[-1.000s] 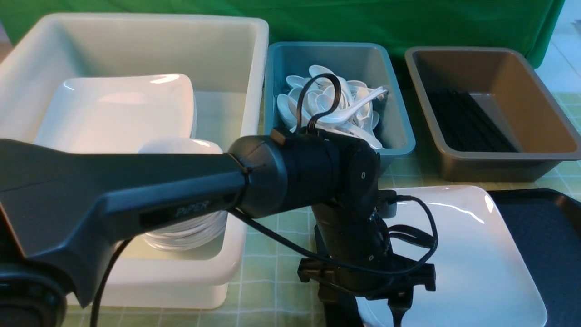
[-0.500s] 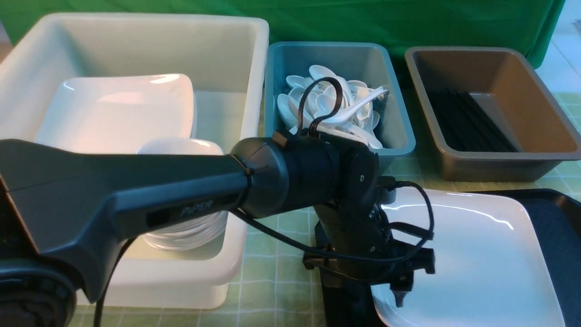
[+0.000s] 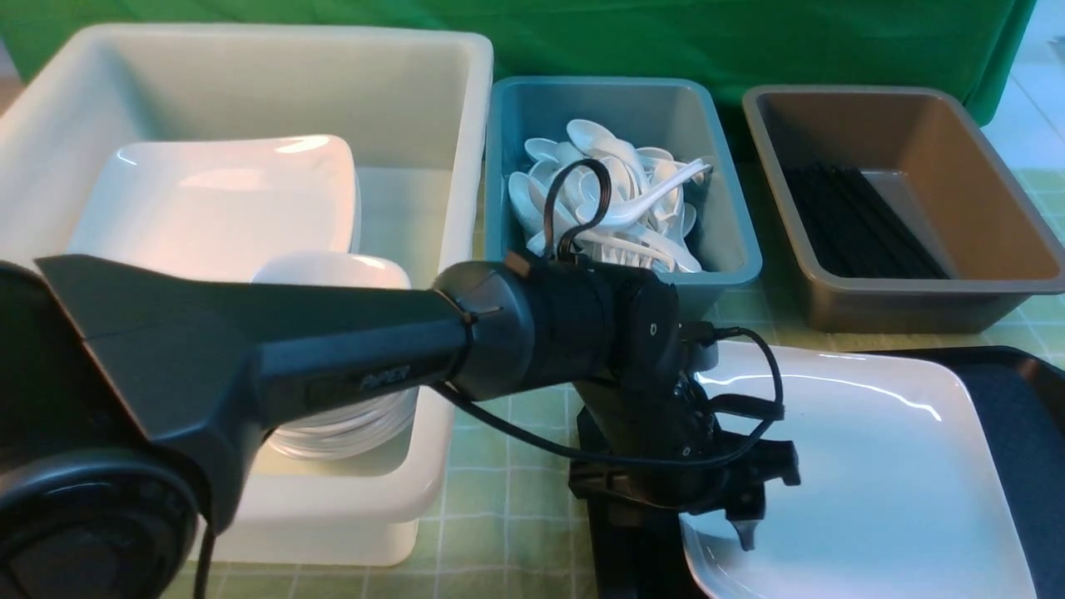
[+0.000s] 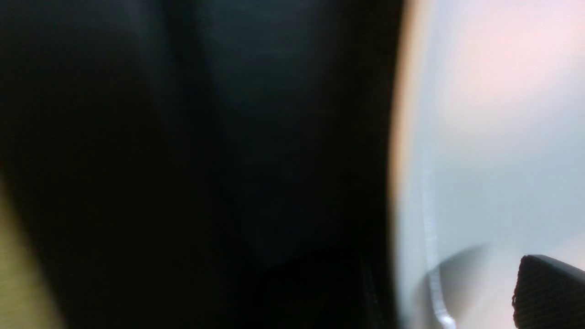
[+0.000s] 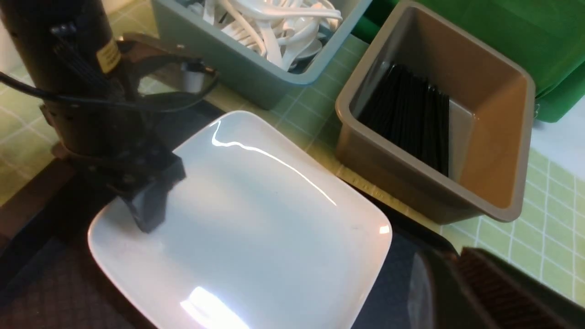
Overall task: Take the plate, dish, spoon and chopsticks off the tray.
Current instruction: Use the left arm to grab a plate from the dinner plate
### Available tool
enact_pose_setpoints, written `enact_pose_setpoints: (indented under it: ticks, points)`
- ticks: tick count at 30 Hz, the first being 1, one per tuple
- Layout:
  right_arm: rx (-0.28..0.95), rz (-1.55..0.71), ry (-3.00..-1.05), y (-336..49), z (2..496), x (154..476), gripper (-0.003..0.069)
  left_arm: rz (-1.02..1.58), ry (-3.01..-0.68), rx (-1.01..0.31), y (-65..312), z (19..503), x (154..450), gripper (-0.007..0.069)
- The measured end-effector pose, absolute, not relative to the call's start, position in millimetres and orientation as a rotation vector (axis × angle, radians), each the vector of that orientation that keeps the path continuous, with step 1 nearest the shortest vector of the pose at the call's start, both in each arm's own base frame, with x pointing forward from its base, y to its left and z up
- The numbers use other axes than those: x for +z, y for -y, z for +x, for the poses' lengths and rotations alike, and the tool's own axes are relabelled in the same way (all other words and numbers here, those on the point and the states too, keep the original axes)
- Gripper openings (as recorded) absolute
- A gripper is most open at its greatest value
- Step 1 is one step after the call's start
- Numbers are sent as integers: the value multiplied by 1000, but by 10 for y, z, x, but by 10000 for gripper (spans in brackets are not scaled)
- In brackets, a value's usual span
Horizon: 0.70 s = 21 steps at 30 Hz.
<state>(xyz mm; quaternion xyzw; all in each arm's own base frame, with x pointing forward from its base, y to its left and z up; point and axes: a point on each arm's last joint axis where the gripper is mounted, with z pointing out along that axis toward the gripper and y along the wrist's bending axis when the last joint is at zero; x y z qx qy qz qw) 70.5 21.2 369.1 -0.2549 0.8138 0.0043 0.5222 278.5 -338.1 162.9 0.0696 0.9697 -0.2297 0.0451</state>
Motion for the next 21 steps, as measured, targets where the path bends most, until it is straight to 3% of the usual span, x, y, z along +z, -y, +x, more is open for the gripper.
enact_pose_setpoints:
  ticks: [7, 11, 14, 17, 21]
  points:
    - [10, -611, -1949, -212, 705, 3691, 69, 197, -2955, -823, 3460, 2780, 1589, 410]
    - [10, -611, -1949, -212, 705, 3691, 71, 198, -2952, -823, 3466, 2787, 1563, 312]
    - [11, -610, -1950, -212, 705, 3691, 72, 178, -2938, -830, 3477, 2806, 1536, 165]
    - [13, -607, -1950, -212, 706, 3691, 75, 99, -2902, -877, 3502, 2837, 1543, 68]
    - [15, -604, -1951, -212, 706, 3691, 80, 64, -2807, -948, 3527, 2881, 1688, 20]
